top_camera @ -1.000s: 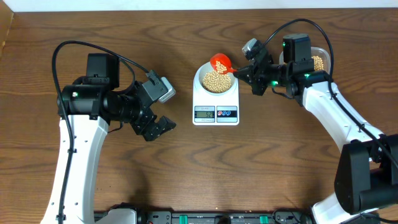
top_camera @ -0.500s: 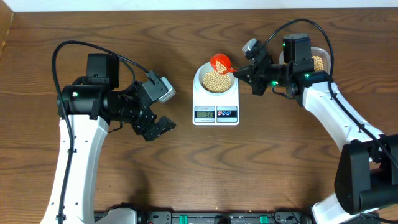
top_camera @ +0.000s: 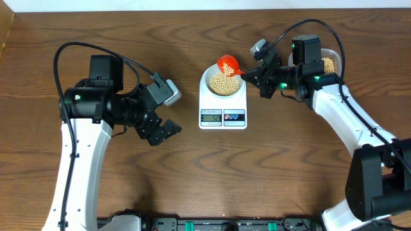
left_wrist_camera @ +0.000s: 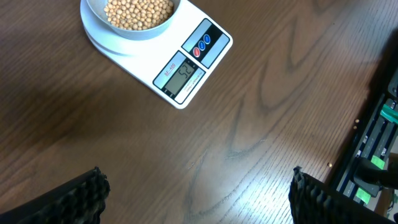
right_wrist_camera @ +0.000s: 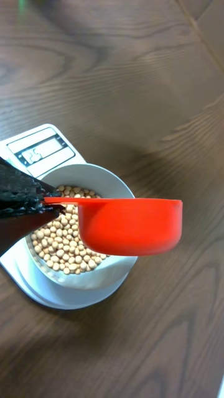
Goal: Scoop item into bowl and weigh 50g on scale
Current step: 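Tilt the scoop with the right gripper, pouring beans into the bowl, then move the scoop right and dip it into the soybean tub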
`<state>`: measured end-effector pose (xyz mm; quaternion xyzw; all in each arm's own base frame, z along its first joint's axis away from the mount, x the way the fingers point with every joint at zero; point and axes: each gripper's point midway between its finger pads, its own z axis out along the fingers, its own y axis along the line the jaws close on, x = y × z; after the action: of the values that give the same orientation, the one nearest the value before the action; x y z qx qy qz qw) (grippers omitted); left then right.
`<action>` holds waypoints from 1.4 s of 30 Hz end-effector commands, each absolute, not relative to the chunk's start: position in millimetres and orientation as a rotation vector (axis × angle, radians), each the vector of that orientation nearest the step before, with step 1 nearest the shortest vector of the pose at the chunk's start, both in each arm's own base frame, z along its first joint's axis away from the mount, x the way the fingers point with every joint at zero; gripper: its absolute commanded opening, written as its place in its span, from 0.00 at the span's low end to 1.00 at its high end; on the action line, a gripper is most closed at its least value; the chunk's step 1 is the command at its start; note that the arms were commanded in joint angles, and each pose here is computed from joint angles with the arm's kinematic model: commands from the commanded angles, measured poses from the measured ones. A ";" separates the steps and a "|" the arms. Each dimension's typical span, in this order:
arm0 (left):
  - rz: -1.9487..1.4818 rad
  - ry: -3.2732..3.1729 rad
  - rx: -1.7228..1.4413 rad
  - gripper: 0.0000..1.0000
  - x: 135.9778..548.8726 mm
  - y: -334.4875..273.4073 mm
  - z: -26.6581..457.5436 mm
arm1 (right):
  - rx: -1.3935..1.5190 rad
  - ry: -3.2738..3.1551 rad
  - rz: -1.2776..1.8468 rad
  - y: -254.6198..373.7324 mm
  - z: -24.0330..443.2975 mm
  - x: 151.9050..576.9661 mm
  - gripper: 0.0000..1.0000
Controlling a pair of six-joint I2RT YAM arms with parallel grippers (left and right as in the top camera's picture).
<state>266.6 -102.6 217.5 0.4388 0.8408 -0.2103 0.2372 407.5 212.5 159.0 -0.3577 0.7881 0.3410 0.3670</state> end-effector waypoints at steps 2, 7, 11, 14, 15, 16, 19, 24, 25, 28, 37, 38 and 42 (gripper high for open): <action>-0.569 2.301 1.212 0.95 266.0 -101.1 217.2 | -0.853 2.040 0.958 218.5 172.2 400.1 0.01; -0.570 2.300 1.212 0.95 266.1 -101.1 217.3 | -0.826 2.041 0.950 210.8 173.6 405.3 0.01; -0.569 2.301 1.212 0.95 266.0 -101.1 217.2 | -0.780 2.052 0.942 199.4 174.5 411.6 0.01; -0.570 2.300 1.212 0.95 266.1 -101.1 217.3 | -0.735 2.061 0.927 185.4 174.9 418.6 0.01; -0.570 2.300 1.212 0.95 266.1 -101.1 217.3 | -0.725 2.062 0.922 181.6 174.9 420.2 0.01; -0.569 2.301 1.212 0.95 266.1 -101.1 217.2 | -0.712 2.065 0.915 176.7 174.8 422.3 0.01; -0.570 2.300 1.212 0.95 266.1 -101.1 217.3 | -0.668 2.072 0.893 159.2 174.8 429.2 0.01; -0.570 2.300 1.212 0.95 266.1 -101.1 217.3 | -0.587 2.084 0.851 127.3 174.6 439.5 0.01; -0.569 2.301 1.212 0.95 266.0 -101.1 217.2 | -0.564 2.089 0.841 118.2 174.2 441.6 0.01; -0.569 2.301 1.212 0.95 266.1 -101.1 217.2 | -0.501 2.110 0.818 94.8 171.8 445.2 0.01; -0.570 2.300 1.212 0.95 266.1 -101.1 217.3 | -0.327 2.167 0.688 20.4 161.8 451.0 0.01; -0.569 2.301 1.212 0.95 266.0 -101.1 217.2 | -0.309 2.179 0.668 14.9 159.6 451.3 0.01; -0.569 2.301 1.212 0.95 266.1 -101.1 217.2 | -0.295 2.264 0.505 -14.1 141.3 447.0 0.01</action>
<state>266.6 -102.6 217.5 0.4388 0.8408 -0.2103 0.2372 449.9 3.8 142.3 -0.1047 0.8798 0.2558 0.3867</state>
